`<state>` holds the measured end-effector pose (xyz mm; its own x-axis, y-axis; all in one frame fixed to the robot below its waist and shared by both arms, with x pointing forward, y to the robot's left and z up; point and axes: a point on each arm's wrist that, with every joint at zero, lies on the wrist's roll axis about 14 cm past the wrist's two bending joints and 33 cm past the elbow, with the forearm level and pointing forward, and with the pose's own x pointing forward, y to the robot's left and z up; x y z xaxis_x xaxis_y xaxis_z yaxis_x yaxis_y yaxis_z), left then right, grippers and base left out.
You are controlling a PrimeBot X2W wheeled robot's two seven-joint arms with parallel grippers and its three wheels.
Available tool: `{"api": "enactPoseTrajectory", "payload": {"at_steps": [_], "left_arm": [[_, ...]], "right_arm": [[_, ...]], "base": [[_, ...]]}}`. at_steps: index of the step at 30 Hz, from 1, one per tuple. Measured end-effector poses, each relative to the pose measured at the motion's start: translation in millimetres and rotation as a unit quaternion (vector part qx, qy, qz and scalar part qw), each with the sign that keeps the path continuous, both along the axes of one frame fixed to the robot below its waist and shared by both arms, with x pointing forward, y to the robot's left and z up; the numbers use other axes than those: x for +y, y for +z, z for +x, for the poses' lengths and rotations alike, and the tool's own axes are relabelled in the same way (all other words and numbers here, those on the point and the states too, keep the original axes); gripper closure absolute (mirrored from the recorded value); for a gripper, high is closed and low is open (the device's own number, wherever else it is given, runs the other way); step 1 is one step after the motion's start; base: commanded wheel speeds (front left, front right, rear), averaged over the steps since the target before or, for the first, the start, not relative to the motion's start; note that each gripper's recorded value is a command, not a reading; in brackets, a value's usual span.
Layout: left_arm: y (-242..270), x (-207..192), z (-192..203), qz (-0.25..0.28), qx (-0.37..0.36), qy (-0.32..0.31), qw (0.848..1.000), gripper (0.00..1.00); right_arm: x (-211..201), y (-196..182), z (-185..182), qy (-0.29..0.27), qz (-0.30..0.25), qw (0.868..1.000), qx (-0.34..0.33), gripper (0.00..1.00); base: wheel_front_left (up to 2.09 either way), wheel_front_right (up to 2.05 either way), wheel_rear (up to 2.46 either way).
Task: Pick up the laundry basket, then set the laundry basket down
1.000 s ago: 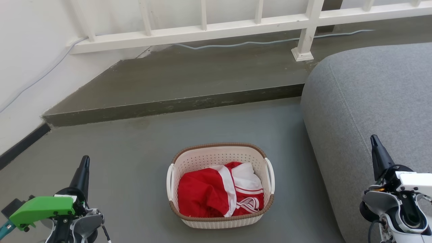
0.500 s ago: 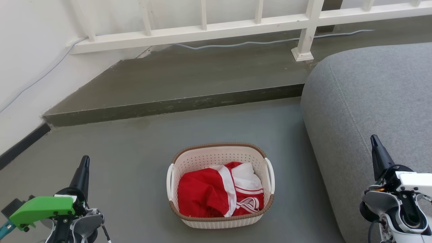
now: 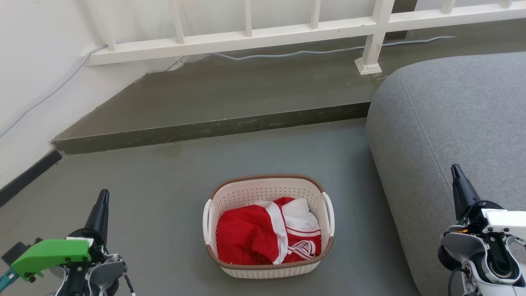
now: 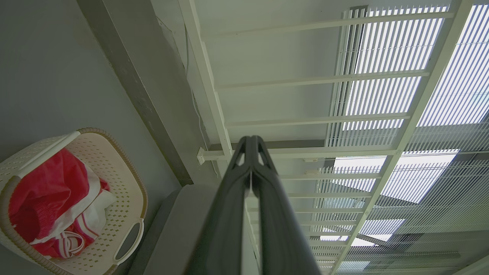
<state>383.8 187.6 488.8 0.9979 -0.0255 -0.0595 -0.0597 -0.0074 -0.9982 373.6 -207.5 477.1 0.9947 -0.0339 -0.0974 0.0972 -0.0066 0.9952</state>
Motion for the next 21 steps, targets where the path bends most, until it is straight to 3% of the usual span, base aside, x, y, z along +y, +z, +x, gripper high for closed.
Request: {"api": "enactPoseTrajectory", "payload": {"at_steps": [21], "left_arm": [[0.0, 0.0, 0.0, 0.000, 0.000, 0.000, 1.000, 1.00]], "right_arm": [[0.0, 0.0, 0.0, 0.000, 0.000, 1.000, 0.000, 1.00]], "base": [[0.00, 0.00, 0.00]]}}
